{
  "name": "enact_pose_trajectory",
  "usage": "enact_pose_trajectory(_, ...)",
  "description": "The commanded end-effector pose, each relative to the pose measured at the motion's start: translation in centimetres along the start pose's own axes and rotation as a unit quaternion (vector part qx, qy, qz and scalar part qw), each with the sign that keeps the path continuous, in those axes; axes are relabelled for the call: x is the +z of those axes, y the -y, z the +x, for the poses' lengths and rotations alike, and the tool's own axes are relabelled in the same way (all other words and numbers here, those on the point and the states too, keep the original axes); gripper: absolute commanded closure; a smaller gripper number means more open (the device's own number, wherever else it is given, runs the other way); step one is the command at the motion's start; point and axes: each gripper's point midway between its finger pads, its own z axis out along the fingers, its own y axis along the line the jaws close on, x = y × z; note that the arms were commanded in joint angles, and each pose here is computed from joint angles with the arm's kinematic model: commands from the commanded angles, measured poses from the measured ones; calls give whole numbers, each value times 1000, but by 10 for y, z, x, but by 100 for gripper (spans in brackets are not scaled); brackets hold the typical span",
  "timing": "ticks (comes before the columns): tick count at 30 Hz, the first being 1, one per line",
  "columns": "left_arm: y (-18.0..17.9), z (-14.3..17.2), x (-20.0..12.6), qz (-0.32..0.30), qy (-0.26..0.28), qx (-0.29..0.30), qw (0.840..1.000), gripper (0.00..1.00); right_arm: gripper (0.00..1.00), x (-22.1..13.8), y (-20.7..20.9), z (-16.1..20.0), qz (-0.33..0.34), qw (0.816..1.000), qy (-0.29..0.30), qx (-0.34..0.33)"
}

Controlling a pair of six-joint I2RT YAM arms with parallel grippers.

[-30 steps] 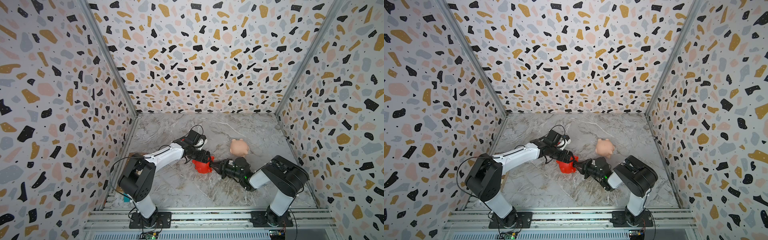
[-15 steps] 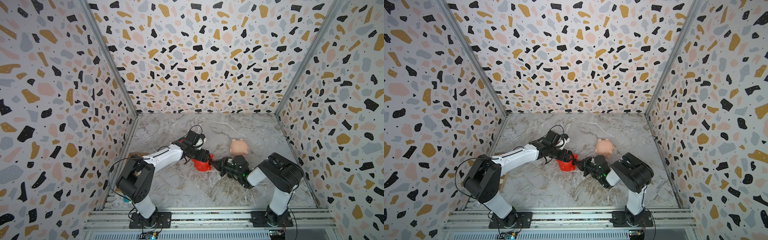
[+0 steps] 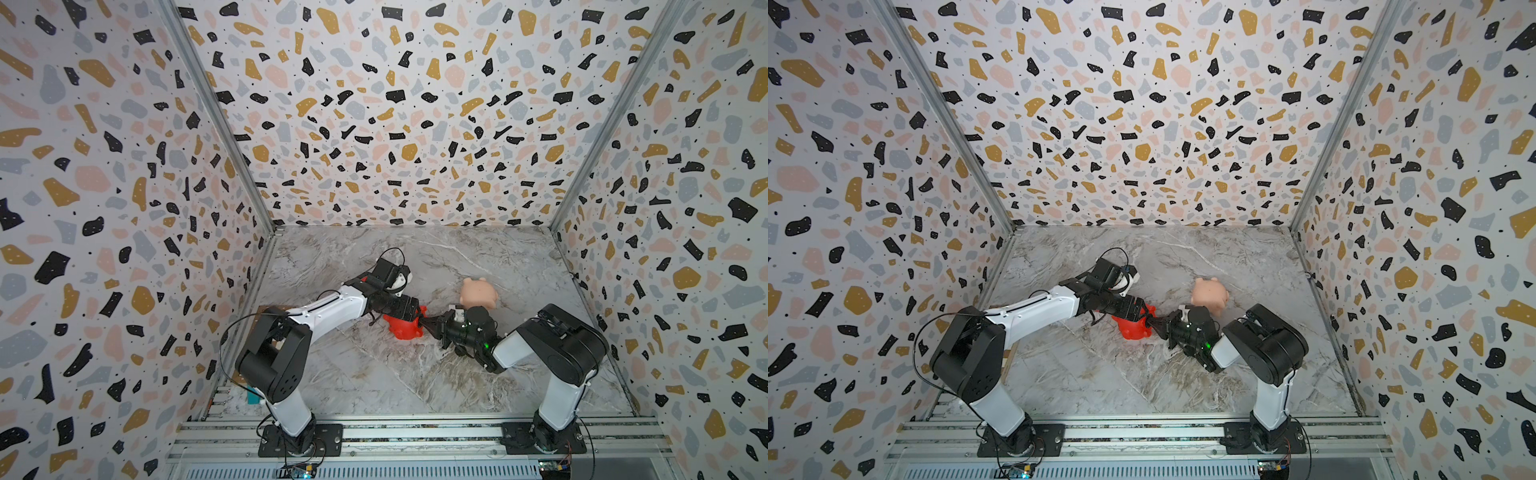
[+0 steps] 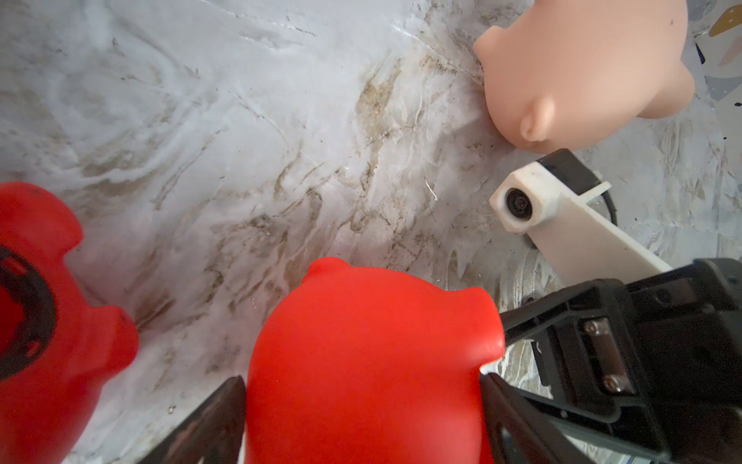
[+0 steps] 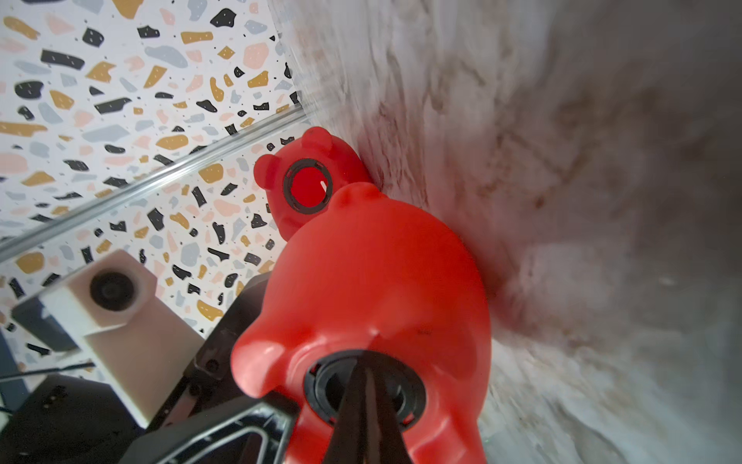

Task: Open piggy banks
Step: Open the lid on the piggy bank.

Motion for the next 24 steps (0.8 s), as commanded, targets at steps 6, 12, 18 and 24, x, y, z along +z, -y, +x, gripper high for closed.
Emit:
enact_pose_trajectory(6,26,37,8,63,-83,-2,995,13,100,9,-16,-25,14,961,44,-272)
enact_pose_trajectory(12,24,37,6,56,-85,1,995,13,100,2,-10,-25,25,929,48,-366)
enact_pose_trajectory(18,18,37,6,40,-89,0,995,13,100,-6,-16,-24,41,893,55,-445)
enact_pose_trajectory(24,11,38,6,25,-91,-1,996,13,100,-21,-16,-31,77,867,71,-487)
